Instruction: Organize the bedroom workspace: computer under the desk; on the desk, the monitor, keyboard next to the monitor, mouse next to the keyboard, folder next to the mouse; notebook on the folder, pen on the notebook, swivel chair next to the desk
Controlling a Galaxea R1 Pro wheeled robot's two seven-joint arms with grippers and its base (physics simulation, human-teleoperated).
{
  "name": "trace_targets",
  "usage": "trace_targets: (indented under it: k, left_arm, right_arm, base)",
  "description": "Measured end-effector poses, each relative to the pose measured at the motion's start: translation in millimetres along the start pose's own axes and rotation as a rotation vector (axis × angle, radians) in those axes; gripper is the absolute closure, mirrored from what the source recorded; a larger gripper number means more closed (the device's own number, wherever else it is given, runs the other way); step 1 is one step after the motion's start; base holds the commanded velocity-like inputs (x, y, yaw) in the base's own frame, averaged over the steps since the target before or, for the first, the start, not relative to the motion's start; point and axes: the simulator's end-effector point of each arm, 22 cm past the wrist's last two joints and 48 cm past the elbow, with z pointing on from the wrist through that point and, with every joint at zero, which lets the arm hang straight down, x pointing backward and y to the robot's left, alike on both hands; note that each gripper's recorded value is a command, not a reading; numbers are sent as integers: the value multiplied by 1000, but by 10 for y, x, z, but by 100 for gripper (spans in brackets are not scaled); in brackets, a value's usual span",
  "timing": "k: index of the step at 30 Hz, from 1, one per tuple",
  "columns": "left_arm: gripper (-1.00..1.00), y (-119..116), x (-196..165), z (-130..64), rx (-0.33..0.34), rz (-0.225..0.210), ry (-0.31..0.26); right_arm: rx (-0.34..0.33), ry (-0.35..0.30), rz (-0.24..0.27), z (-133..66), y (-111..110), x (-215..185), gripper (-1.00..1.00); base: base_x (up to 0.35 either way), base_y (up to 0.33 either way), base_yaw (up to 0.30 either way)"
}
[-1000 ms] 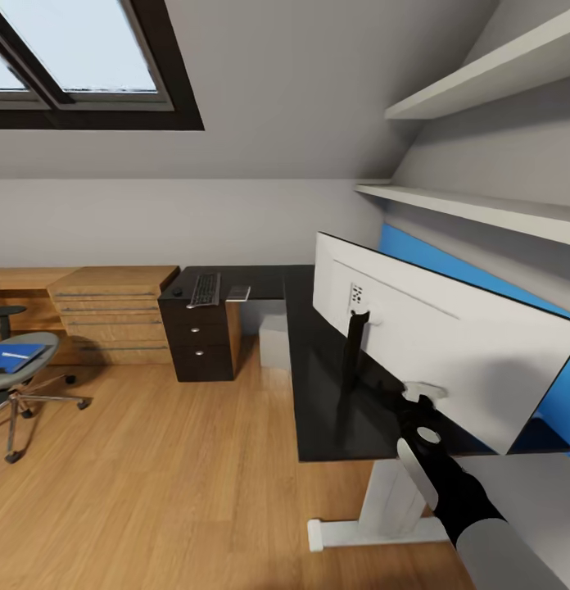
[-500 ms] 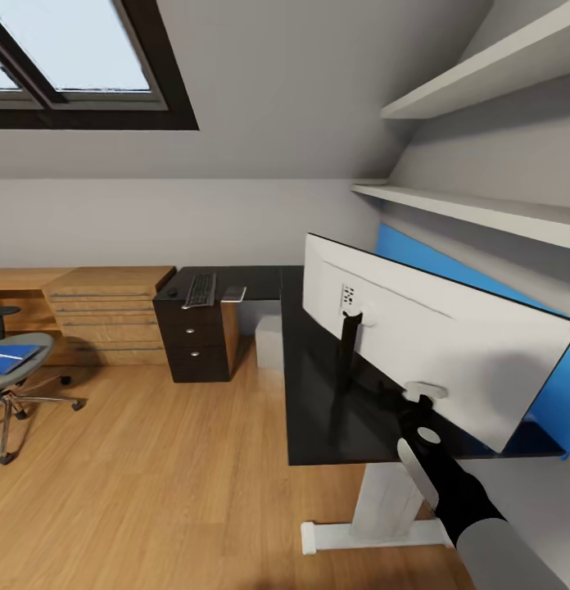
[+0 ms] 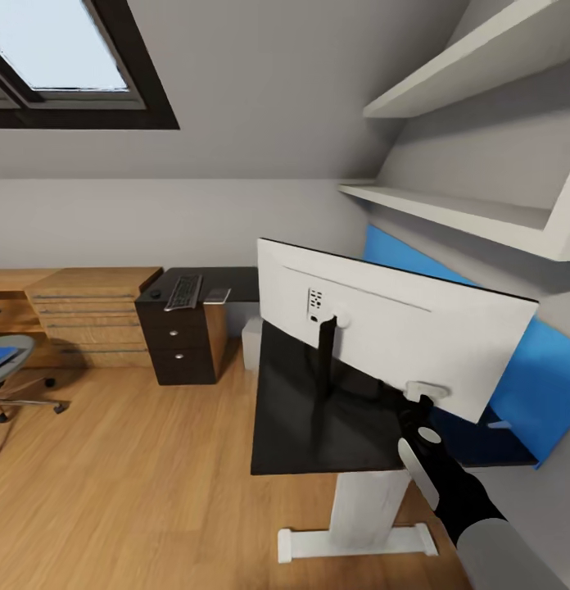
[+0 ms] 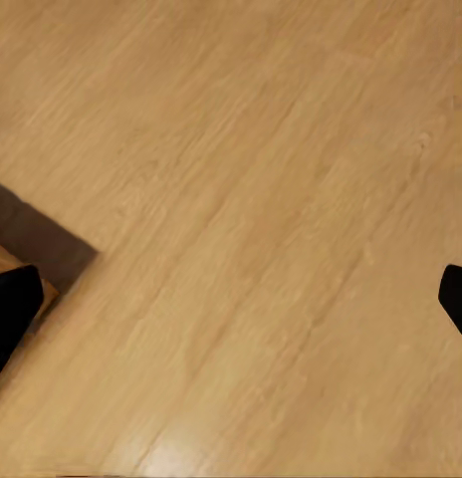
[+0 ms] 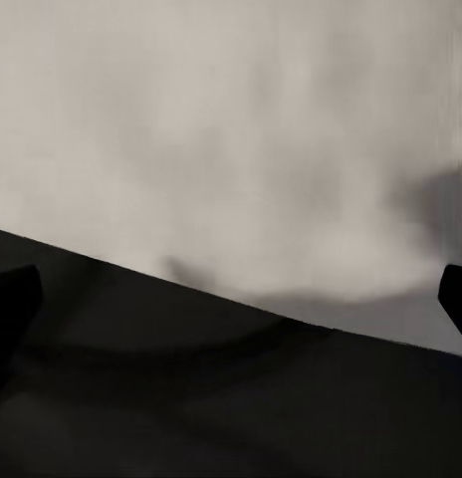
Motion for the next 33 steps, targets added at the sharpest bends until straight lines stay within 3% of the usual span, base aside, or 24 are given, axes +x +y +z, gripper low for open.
trace_targets:
  k: [2,6,8,10,13,17,26,33]
  left_arm:
    - [-100,303,-40,74,-79,-55,2]
    - [-100,560,-133,193,-106,-110,-5]
    - [-100,542,-87,337,4,-197,74]
    - [-100,343,-4,359,134,-280,160]
    - [-100,78,-16,315,283,-379,214]
    - [-100,13,-20,294,311,-399,222]
    - [-100,-7,-35,288,316,-399,212]
    - [-100,-8,-34,287,317,-398,212]
  right_arm:
    - [2,-1,0,0,-7,-5,-100]
    - [3,-1,1,0,-11,-8,-100]
    - [8,-2,1,0,-23,-10,-100]
    - [10,-2,1,0,-26,-10,-100]
    - [10,-1,1,3,-26,-7,-100]
    - [10,-1,1,4,-27,-5,-100]
    - [9,-6,2,3,-18,-22,-100]
    - [26,-56,17,-10,-49,-119,-100]
  base:
    - [295,-159,0]
    - [308,-138,0]
    - [313,-126,0]
    - [281,-109,0]
    - [108,-34,0]
    - [19,-6,0]
    - [2,-101,0]
    - [0,-231,157]
